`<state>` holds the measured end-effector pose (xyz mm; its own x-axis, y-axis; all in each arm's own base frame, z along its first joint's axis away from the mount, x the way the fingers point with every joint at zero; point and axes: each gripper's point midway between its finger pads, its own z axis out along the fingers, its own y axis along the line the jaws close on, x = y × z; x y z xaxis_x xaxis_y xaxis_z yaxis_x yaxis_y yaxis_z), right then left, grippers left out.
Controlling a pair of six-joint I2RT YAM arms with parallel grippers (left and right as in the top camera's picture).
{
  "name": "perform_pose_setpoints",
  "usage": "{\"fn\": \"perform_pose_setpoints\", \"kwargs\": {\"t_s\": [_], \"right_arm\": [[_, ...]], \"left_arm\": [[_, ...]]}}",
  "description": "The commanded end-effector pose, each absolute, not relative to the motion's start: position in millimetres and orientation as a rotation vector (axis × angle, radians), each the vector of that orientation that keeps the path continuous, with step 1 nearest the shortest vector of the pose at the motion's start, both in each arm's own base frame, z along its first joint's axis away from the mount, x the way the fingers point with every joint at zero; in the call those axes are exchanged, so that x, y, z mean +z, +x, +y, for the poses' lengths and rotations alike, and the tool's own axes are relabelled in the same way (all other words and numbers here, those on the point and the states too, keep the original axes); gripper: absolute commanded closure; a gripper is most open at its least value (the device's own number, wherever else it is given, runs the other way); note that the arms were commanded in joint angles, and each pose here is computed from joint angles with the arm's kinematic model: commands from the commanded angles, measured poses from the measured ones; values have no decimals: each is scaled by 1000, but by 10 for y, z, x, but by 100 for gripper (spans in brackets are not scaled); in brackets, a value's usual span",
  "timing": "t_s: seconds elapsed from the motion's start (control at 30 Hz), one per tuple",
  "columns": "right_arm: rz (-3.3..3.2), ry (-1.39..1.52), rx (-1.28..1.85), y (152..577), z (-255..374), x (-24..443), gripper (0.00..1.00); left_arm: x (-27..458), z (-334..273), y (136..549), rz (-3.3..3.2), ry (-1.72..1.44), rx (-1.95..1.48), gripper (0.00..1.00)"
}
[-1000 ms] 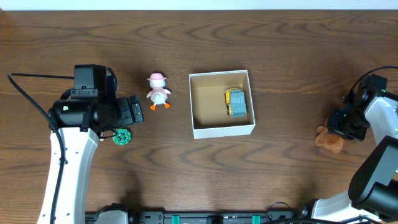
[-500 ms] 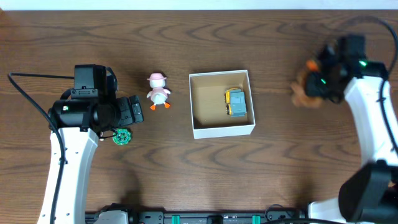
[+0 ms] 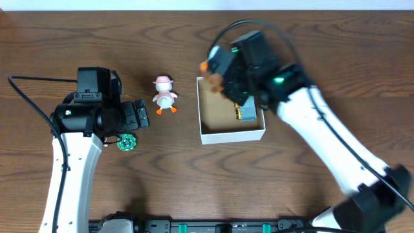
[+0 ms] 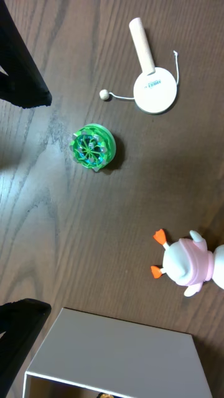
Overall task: Pack container
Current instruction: 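Carry the plush toy into the box and release it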
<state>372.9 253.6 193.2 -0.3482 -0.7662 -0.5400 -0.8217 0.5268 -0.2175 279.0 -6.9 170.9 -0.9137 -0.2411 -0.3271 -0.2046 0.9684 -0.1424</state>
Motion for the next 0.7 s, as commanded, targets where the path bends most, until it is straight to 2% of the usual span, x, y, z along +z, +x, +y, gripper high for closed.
{"fn": "perform_pose_setpoints", "kwargs": {"t_s": [0.0,0.1,0.2,0.33,0.37,0.4,0.43,0.67], "right_arm": [[2197,-1392,55,3793,2592,1546,78],[2255,-1428,55,3797,2600,1261,80],[2288,-1448,53,3790,2594,1108,78],[2296,-1453,53,3794,2597,1059,44],[2292,-1451,53,3801,2602,1064,24],[2289,-1449,53,3809,2607,1069,14],[2286,-1447,53,3816,2610,1073,7],[2269,-1428,54,3843,2624,1138,6]], "left_arm": [[1750,-46,2797,2762,-328,-141,2],[1748,-46,2793,2765,-329,-141,2],[1749,-46,2794,2764,-329,-141,2],[1749,-46,2795,2763,-329,-141,2],[1749,-46,2795,2763,-329,-141,2],[1749,-46,2795,2763,-329,-141,2],[1748,-46,2795,2764,-329,-141,2],[1748,-46,2794,2764,-329,-141,2]]}}
